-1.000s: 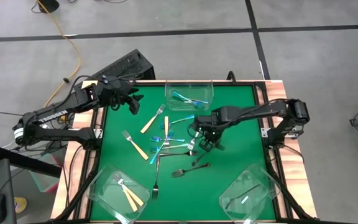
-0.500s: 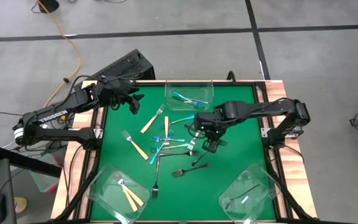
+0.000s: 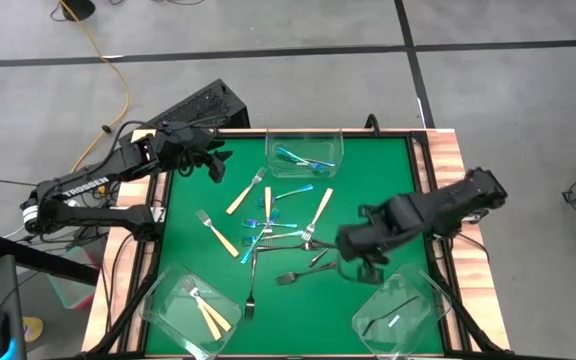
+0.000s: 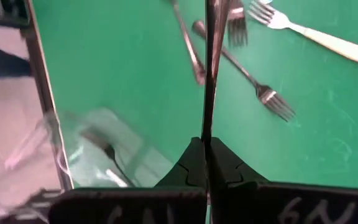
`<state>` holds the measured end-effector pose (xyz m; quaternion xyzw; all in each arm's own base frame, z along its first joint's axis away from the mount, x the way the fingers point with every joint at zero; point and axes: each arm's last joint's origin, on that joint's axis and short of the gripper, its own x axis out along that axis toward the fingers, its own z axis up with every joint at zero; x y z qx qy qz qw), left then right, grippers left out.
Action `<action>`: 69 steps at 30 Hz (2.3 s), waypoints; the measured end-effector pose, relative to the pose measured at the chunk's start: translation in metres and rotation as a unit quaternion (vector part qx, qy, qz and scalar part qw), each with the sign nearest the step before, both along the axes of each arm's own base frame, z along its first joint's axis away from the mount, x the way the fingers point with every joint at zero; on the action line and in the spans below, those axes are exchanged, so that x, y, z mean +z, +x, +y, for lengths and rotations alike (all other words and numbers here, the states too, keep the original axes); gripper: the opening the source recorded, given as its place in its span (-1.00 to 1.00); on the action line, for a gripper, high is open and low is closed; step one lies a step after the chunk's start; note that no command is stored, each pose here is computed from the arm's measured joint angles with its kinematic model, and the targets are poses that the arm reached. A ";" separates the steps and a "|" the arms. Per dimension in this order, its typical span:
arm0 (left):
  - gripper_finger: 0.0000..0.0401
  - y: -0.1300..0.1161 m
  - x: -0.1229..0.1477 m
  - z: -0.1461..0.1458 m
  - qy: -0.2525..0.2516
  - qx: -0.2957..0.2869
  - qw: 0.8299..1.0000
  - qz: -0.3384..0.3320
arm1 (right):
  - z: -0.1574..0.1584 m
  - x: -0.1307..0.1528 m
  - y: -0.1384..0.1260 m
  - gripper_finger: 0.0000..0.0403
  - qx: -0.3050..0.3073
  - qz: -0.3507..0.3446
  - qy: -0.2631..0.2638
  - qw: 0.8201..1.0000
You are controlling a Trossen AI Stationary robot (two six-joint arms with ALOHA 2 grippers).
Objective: Sort silverware by color (type)
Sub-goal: Put the black fork into the bottom right transparent bin
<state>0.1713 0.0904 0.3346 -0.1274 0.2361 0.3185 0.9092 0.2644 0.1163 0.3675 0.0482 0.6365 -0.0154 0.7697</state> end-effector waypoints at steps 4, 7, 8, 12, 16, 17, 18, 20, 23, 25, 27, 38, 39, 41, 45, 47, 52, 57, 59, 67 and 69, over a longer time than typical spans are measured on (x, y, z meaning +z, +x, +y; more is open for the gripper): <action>-0.12 0.000 0.000 0.000 -0.020 0.015 1.000 -0.015 | 0.019 0.006 -0.025 -0.97 0.020 -0.004 -0.023 1.000; -0.12 0.000 0.000 0.000 -0.037 0.029 0.998 -0.028 | 0.031 0.012 -0.046 -0.97 0.024 -0.022 -0.022 0.999; -0.12 0.000 0.000 0.000 -0.042 0.032 0.998 -0.032 | 0.035 0.013 -0.053 -0.97 0.025 -0.027 -0.022 0.999; -0.12 0.000 0.000 0.000 -0.056 0.043 0.997 -0.043 | 0.052 0.016 -0.079 -0.97 0.047 -0.035 -0.012 0.998; -0.12 0.000 0.000 0.000 -0.058 0.045 0.996 -0.044 | 0.068 0.015 -0.099 -0.97 0.077 -0.038 -0.011 0.996; -0.12 0.000 0.000 0.000 -0.058 0.045 0.996 -0.044 | 0.072 0.014 -0.104 -0.97 0.084 -0.037 -0.012 0.996; -0.12 0.000 0.000 0.000 -0.058 0.045 0.996 -0.044 | 0.076 0.011 -0.108 -0.97 0.089 -0.033 -0.013 0.995; -0.12 0.000 0.000 0.000 -0.060 0.047 0.996 -0.046 | 0.083 0.005 -0.116 -0.97 0.097 -0.025 -0.017 0.995; -0.12 0.000 0.000 0.000 -0.064 0.051 0.995 -0.049 | 0.092 -0.006 -0.127 -0.96 0.102 -0.015 -0.024 0.994; -0.12 0.000 0.000 0.000 -0.065 0.051 0.995 -0.049 | 0.098 -0.014 -0.133 -0.96 0.100 -0.009 -0.027 0.995; -0.12 0.000 0.000 0.000 -0.065 0.051 0.995 -0.049 | 0.103 -0.023 -0.139 -0.96 0.103 -0.003 -0.031 0.994; -0.12 -0.001 0.000 0.002 -0.058 0.089 0.993 -0.053 | 0.124 -0.075 -0.149 -0.96 0.142 -0.011 -0.009 0.990; -0.12 -0.001 0.000 0.002 -0.056 0.091 0.993 -0.052 | 0.126 -0.080 -0.148 -0.96 0.146 -0.013 -0.003 0.989; -0.12 -0.001 0.000 0.002 -0.054 0.094 0.993 -0.052 | 0.128 -0.088 -0.148 -0.96 0.158 -0.012 0.010 0.987; -0.12 -0.002 0.000 0.002 -0.054 0.094 0.993 -0.052 | 0.130 -0.102 -0.147 -0.96 0.171 -0.008 0.022 0.985; -0.12 -0.002 0.000 0.002 -0.054 0.094 0.993 -0.052 | 0.129 -0.109 -0.146 -0.96 0.173 -0.002 0.029 0.985; -0.12 -0.002 0.000 0.002 -0.054 0.095 0.993 -0.051 | 0.131 -0.123 -0.144 -0.96 0.191 0.001 0.047 0.980; -0.12 -0.002 0.000 0.002 -0.054 0.095 0.993 -0.051 | 0.131 -0.134 -0.145 -0.96 0.203 0.000 0.059 0.977; -0.12 -0.002 0.000 0.002 -0.054 0.095 0.993 -0.050 | 0.130 -0.139 -0.145 -0.96 0.203 0.000 0.059 0.977; -0.12 -0.002 0.000 0.002 -0.054 0.096 0.993 -0.050 | 0.128 -0.151 -0.147 -0.96 0.223 0.005 0.058 0.973; -0.12 -0.002 0.000 0.002 -0.054 0.096 0.993 -0.050 | 0.128 -0.155 -0.147 -0.96 0.231 0.009 0.070 0.970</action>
